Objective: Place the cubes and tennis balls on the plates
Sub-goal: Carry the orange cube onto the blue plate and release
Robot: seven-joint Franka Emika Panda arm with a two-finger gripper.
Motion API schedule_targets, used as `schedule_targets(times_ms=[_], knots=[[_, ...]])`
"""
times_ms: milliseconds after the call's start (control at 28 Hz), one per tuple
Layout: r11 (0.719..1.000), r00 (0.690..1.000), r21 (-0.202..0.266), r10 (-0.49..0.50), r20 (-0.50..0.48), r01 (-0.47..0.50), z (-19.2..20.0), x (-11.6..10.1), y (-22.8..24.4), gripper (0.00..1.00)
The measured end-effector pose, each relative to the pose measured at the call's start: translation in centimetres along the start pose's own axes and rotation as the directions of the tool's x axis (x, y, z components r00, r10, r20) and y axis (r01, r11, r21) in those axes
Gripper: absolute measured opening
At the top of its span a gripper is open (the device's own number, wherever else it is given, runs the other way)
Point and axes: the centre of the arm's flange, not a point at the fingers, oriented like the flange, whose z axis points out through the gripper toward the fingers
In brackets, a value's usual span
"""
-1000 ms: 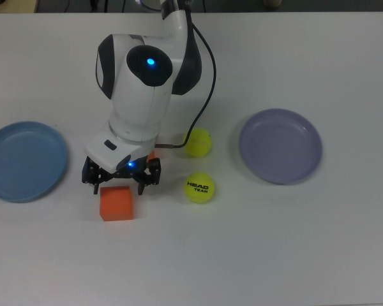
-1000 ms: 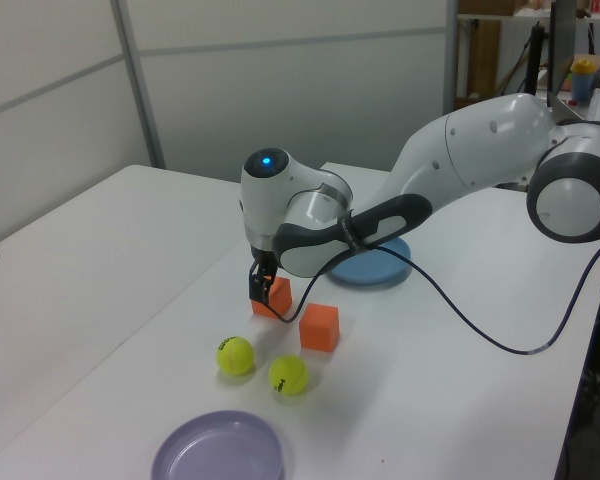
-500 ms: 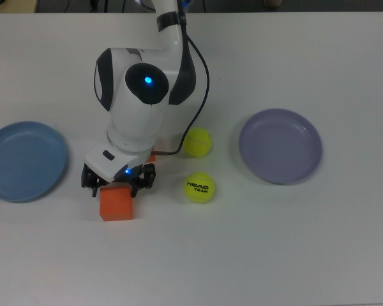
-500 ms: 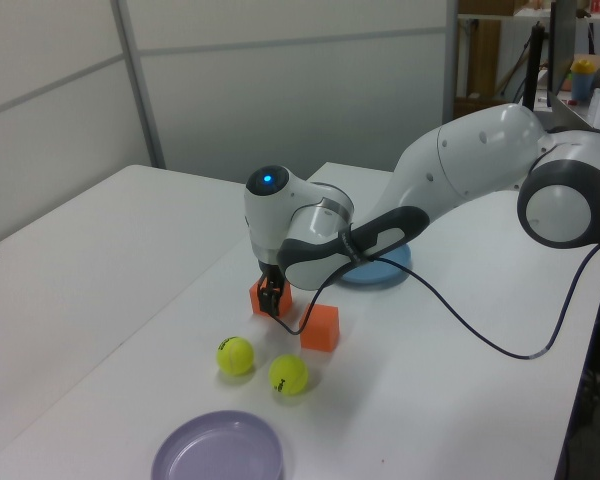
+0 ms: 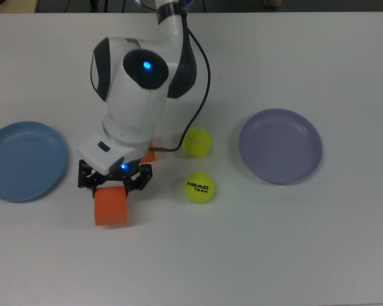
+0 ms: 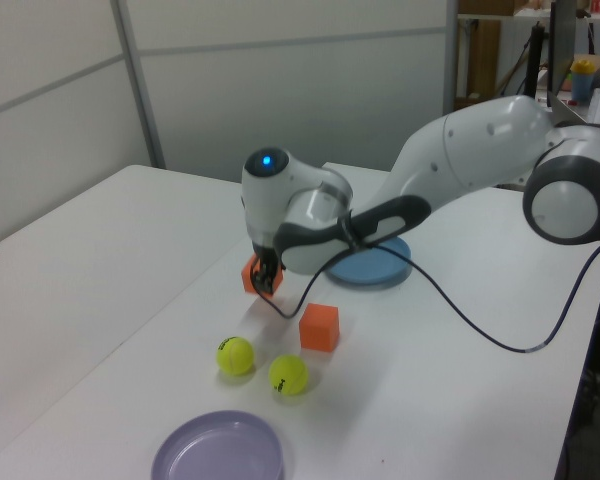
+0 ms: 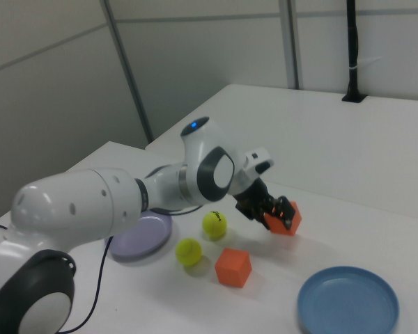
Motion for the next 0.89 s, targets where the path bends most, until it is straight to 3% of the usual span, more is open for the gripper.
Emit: schedule_targets(times_ms=[286,429,607,786,821,893], knots=[[0.991,0.986,-0.108,0.099,0.138,-0.085,-3.1,-2.2,7.6,0.63],[0.980,0.967,-0.150,0.158,0.199,-0.129,0.1,-4.9,13.2,0.60],[0.974,0.950,-0.166,0.190,0.246,-0.151,3.4,-7.5,17.6,0.61],[0.973,0.952,-0.160,0.199,0.231,-0.165,2.5,-7.1,17.8,0.79],[0.973,0.954,-0.151,0.204,0.220,-0.173,1.8,-6.7,17.7,0.89],[0.974,0.956,-0.133,0.206,0.207,-0.181,0.8,-6.3,17.3,0.96]])
